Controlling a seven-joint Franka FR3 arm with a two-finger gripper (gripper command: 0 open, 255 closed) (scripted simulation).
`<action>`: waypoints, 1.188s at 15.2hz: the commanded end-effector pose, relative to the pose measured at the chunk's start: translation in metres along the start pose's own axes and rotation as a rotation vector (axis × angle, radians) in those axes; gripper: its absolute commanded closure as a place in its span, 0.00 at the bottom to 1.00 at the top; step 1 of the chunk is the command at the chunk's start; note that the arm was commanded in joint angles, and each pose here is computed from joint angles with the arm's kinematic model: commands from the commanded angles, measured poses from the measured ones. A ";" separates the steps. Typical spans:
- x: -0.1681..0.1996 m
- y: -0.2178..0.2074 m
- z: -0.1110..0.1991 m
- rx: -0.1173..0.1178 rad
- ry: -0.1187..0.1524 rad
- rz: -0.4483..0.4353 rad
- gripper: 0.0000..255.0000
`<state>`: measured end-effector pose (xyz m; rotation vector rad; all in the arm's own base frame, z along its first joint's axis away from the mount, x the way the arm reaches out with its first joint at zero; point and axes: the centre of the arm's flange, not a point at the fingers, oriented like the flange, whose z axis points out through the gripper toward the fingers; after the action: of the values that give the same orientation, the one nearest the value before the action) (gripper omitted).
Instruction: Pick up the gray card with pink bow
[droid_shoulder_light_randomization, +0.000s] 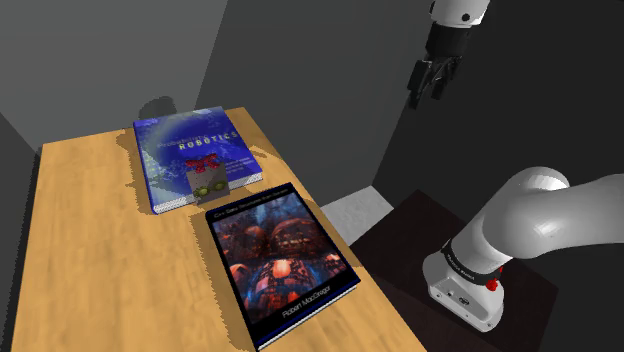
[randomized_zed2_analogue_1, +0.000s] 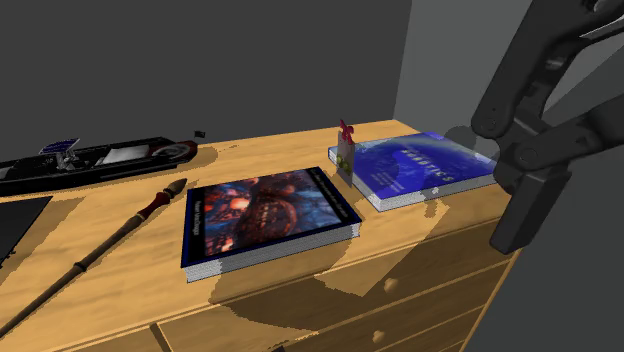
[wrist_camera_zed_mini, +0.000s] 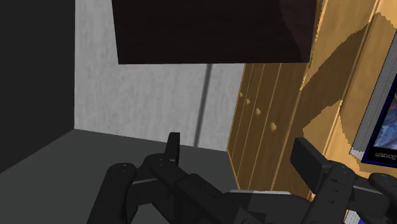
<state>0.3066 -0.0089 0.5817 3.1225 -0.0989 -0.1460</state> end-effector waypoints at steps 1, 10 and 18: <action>0.000 0.000 0.000 0.000 0.000 0.000 0.00; 0.022 -0.097 0.044 0.037 0.122 -0.014 0.00; 0.044 -0.185 0.078 0.070 0.231 -0.026 0.00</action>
<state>0.3510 0.1629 0.5015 3.1790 -0.0619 0.1966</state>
